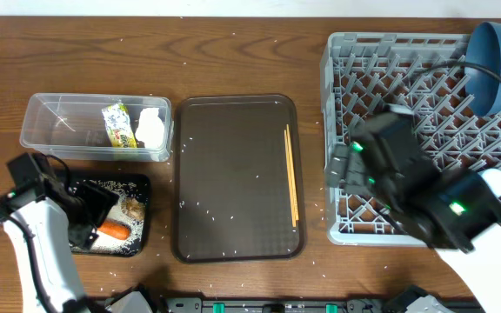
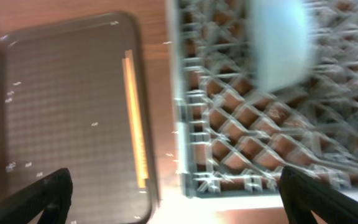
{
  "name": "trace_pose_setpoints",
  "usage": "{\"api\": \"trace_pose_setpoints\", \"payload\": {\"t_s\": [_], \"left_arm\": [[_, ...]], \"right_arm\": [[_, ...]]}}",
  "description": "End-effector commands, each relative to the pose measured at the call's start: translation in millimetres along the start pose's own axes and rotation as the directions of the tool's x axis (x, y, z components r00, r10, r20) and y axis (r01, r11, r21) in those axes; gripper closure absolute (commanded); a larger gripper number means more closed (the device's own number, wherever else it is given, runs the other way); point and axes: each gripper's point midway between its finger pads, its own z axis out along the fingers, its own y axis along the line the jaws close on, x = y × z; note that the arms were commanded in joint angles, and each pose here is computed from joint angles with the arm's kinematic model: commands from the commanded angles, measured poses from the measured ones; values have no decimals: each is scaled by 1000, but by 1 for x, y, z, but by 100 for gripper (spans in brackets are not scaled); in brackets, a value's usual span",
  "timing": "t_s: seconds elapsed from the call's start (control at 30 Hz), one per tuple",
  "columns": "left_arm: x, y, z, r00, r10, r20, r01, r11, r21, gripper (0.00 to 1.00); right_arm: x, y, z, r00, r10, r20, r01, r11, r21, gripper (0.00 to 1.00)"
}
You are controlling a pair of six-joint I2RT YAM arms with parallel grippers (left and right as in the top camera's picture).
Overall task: Sort waste into correct bins and load items into the dishwasher rack
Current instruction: 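Carry the orange carrot left and drop it on the black tray, then grasp the wooden chopsticks on the brown tray with the right gripper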
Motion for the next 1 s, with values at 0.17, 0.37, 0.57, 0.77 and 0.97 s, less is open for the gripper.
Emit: {"api": "trace_pose_setpoints", "payload": {"t_s": [0.17, 0.37, 0.57, 0.77, 0.97], "left_arm": [[23, -69, -106, 849, 480, 223, -516, 844, 146, 25], [75, -80, -117, 620, 747, 240, -782, 613, 113, 24], [83, -62, -124, 576, 779, 249, -807, 590, 22, 2], [82, -58, -127, 573, 777, 261, -806, 592, 7, 2], [82, -58, -126, 573, 777, 259, -806, 592, 7, 2]], "right_arm": [[26, 71, 71, 982, -44, -184, 33, 997, -63, 23], [57, 77, 138, 946, 16, -323, 9, 997, 77, 34], [92, 96, 191, 888, -46, -457, 72, 997, 40, 51], [110, 88, 227, 865, -36, -501, 97, 991, 96, 53], [120, 78, 246, 842, -27, -539, 108, 987, 120, 53]]}}
